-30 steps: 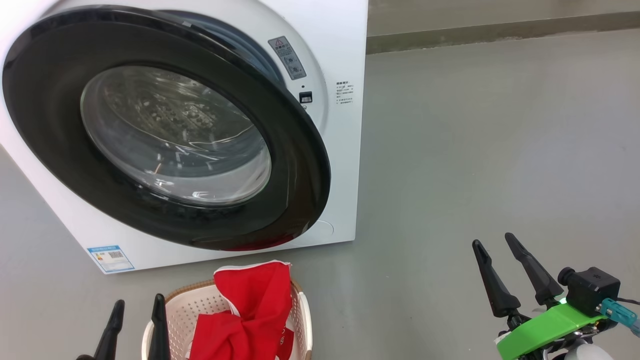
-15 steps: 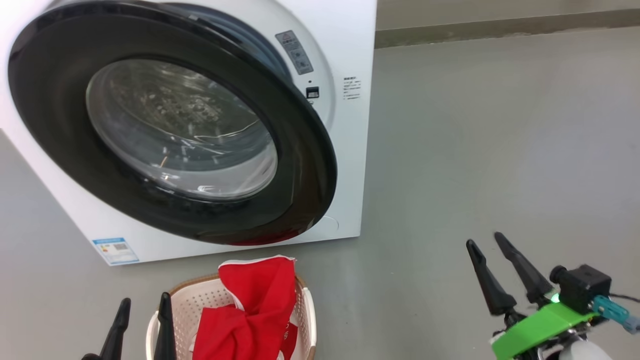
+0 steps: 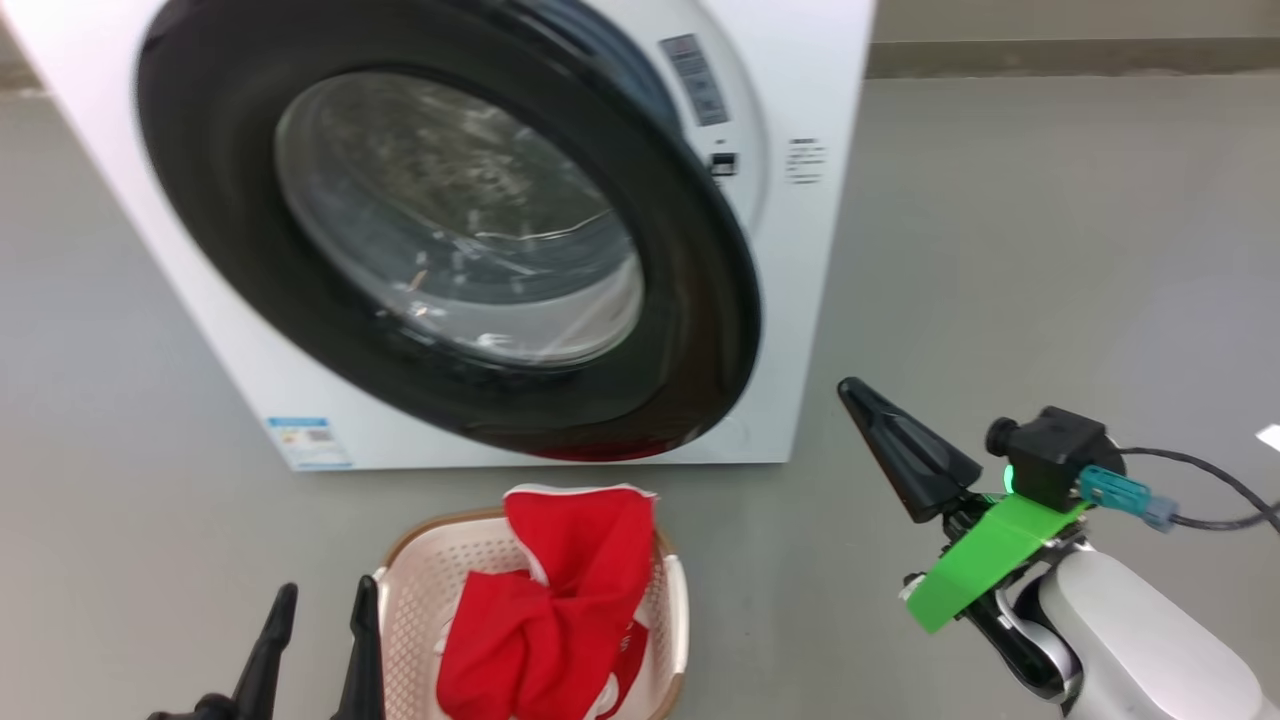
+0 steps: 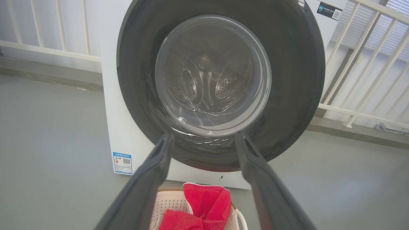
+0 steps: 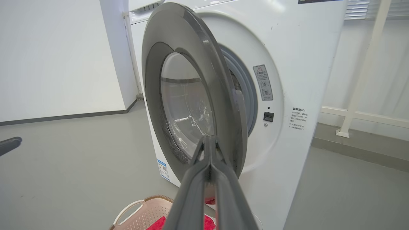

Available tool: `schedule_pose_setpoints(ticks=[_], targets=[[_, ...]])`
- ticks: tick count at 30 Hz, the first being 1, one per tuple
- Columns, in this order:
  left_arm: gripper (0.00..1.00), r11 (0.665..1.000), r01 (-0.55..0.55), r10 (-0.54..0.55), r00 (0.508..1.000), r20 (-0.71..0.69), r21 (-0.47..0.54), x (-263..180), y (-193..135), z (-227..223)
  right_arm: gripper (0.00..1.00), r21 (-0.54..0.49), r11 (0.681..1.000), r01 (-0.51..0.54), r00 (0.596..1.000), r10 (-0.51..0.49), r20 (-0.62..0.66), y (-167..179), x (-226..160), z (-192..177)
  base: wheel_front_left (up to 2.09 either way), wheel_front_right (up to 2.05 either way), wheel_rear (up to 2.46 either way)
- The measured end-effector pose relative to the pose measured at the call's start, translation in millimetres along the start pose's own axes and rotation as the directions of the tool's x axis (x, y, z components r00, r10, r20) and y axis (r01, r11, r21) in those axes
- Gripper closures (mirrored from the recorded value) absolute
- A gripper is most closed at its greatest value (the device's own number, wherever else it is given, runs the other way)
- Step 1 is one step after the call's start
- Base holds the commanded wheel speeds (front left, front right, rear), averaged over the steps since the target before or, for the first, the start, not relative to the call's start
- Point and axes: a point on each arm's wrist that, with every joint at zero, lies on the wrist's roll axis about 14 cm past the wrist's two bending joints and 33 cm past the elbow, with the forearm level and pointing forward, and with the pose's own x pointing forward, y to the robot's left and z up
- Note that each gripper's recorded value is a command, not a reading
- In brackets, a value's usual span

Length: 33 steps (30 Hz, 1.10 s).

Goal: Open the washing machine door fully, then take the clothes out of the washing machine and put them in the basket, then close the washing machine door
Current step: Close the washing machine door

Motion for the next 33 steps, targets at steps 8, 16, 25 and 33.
schedule_pose_setpoints(ticks=[8,16,25,33], targets=[[0.0,0.997,-0.071,0.071,0.997,0.029,0.009,-5.0,21.8,10.6,1.0,-0.005,0.99,-0.142,0.986,0.141,-0.087,27.0,40.0,-23.4,0.0,0.0,0.0],[0.0,0.995,-0.101,0.101,0.995,0.026,0.026,9.5,31.8,10.2,1.0,-0.028,0.982,-0.185,0.972,0.178,-0.153,15.1,80.9,-41.7,0.0,0.0,0.0],[0.0,0.991,-0.127,0.127,0.992,-0.006,0.042,18.5,41.4,-0.1,1.0,-0.038,0.977,-0.21,0.959,0.198,-0.2,6.5,114.8,-62.7,0.0,0.0,0.0],[0.0,0.988,-0.143,0.145,0.989,-0.029,0.057,27.0,50.0,-9.5,1.0,-0.045,0.977,-0.208,0.956,0.193,-0.219,-9.8,138.7,-74.4,0.0,0.0,0.0]])
